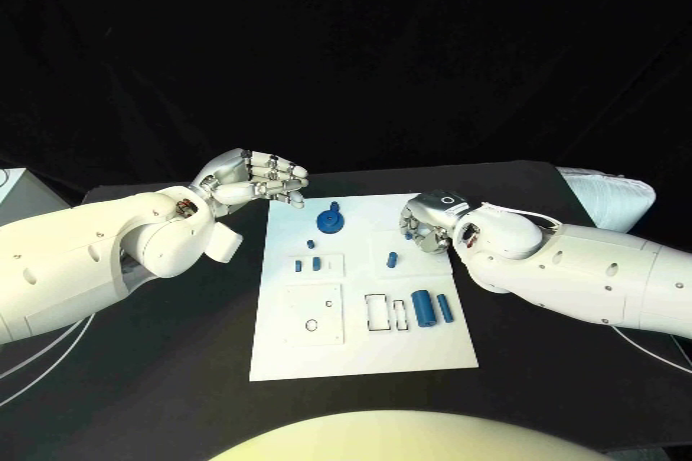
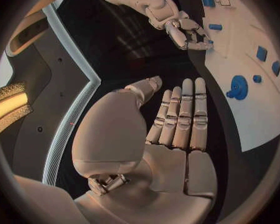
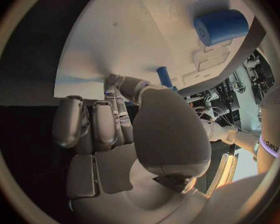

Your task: Assemble the parts on the task board

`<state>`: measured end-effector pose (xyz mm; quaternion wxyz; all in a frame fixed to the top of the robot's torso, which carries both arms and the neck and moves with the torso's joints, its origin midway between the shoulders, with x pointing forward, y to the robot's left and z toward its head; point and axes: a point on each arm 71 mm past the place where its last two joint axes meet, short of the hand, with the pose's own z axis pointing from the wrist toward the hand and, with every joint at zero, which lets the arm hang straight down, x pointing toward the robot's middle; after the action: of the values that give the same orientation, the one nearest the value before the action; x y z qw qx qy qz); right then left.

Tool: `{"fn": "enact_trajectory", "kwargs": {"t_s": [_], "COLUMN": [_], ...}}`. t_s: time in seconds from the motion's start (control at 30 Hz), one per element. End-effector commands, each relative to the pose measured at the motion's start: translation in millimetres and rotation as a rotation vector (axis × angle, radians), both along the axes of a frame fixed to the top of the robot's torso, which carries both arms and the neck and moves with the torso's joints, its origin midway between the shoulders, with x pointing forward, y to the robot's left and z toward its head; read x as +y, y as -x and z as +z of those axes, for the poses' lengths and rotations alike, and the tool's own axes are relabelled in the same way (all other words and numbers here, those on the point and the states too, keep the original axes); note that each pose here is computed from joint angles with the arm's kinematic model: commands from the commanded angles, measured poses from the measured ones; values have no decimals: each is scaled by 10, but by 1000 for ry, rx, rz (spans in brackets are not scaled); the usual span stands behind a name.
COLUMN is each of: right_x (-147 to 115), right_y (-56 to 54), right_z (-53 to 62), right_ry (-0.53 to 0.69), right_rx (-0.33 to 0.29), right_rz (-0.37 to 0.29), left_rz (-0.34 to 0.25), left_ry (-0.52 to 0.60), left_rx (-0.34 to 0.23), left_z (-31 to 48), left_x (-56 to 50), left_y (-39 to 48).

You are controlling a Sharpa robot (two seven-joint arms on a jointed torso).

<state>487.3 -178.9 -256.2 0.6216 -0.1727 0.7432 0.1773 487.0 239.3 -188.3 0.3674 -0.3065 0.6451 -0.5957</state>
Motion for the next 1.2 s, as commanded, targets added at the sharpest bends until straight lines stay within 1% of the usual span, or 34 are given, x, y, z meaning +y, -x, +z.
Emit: {"fn": "enact_trajectory", "kwargs": {"t_s": [0.03,0.37,0.53,0.87,1.2], "right_x": [-35,-60,-85,-114,-105], "right_y": [26,29,28,27,28], "right_z": [-72,-79,-85,-112,-117], "right_ry": [2,-84,-105,-92,-86], "right_rx": [22,80,100,134,140], "right_rz": [-24,-56,-70,-77,-71], "left_rz": [-22,-20,-18,-16,-15], "left_ry": [4,2,1,0,-1], "left_rx": [-2,1,2,4,5], "left_z": [4,1,-1,-3,-4], "left_x": [-23,-19,-12,-7,-2], "left_y": [9,7,4,2,1]}}
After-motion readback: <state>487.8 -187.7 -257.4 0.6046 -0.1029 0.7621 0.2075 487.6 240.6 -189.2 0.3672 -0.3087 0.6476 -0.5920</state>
